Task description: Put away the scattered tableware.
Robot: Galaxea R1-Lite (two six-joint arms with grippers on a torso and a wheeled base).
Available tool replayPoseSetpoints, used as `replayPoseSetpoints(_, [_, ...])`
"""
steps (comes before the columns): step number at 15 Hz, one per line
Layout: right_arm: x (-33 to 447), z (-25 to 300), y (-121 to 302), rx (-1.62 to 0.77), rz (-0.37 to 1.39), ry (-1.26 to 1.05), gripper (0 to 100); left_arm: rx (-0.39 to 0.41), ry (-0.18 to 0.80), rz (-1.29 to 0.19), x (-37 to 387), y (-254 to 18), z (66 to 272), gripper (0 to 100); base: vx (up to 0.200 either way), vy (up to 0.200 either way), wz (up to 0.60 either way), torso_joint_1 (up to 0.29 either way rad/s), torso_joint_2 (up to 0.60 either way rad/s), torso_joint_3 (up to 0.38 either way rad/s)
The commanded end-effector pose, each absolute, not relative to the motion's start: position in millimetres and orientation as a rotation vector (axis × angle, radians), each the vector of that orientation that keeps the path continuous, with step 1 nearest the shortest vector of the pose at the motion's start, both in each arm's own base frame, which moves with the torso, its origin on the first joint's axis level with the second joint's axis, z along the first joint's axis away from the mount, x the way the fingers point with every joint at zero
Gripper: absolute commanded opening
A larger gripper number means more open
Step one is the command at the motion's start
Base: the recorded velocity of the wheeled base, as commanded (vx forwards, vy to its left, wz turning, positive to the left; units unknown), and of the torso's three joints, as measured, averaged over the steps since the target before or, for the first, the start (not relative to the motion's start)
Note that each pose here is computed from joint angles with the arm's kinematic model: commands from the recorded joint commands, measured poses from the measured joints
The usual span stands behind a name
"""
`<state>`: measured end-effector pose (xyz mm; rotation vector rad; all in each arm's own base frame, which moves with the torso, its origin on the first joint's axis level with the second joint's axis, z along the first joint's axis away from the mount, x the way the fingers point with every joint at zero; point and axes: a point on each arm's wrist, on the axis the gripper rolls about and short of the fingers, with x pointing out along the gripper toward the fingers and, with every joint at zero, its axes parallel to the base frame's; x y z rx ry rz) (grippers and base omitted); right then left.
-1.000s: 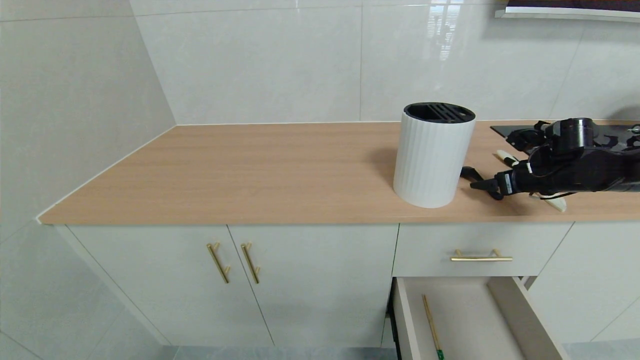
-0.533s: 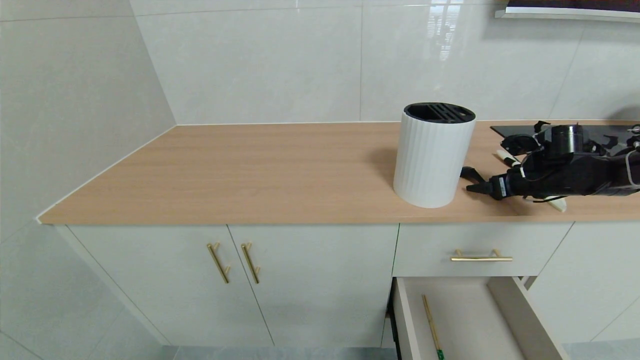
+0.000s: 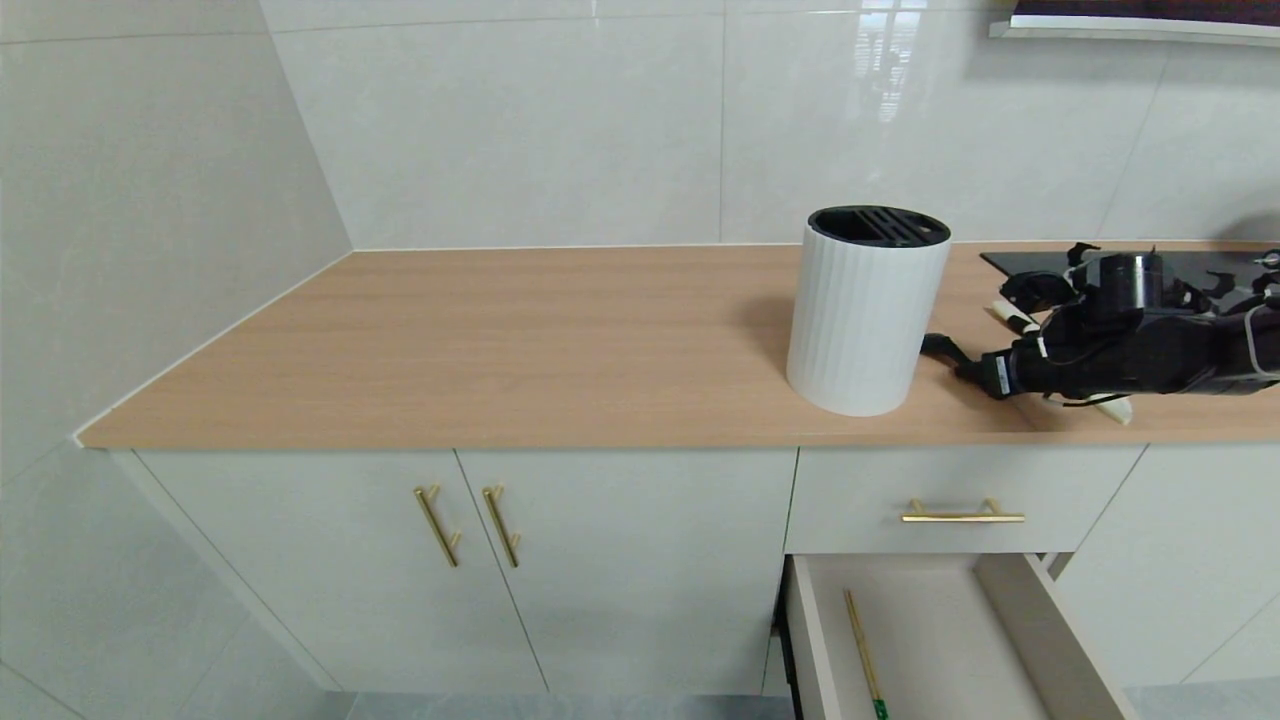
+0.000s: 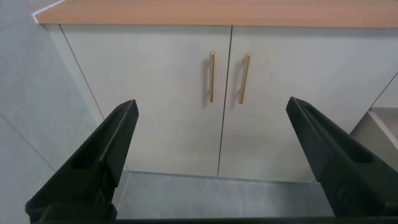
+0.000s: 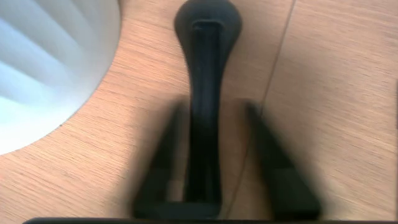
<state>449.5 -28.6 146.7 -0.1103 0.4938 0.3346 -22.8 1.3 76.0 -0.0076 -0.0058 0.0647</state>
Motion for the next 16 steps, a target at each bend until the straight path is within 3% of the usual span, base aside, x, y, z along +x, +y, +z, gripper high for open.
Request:
replayPoseSetpoints(1, [450, 144, -28, -0.11, 0.337, 0.5, 0, -0.008, -0.005, 0.066, -23, 1, 76, 100, 0.0, 0.0, 0.0, 0.0, 0.0, 0.0])
replayPoseSetpoints(6, [449, 148, -27, -0.108, 0.328, 0.492, 0, -0.008, -0.005, 0.064, -23, 1, 76, 100, 0.0, 0.0, 0.0, 0.0, 0.0, 0.0])
replayPoseSetpoints(7, [441, 164, -28, -0.079, 0.31, 0.474, 0, -0.008, -0.005, 0.066, -23, 1, 76, 100, 0.0, 0.0, 0.0, 0.0, 0.0, 0.0])
replayPoseSetpoints(9, [406, 203, -26, 0.044, 0.217, 0.447, 0, -0.008, -0.005, 0.066, -23, 1, 76, 100, 0.0, 0.0, 0.0, 0.0, 0.0, 0.0])
replayPoseSetpoints(11, [359, 221, -18, 0.08, 0.144, 0.465, 0, -0.008, -0.005, 0.066, -23, 1, 76, 100, 0.0, 0.0, 0.0, 0.0, 0.0, 0.0])
replayPoseSetpoints(16, [259, 226, -11, 0.147, 0.079, 0.482, 0, -0.008, -0.005, 0.066, -23, 1, 76, 100, 0.0, 0.0, 0.0, 0.0, 0.0, 0.0])
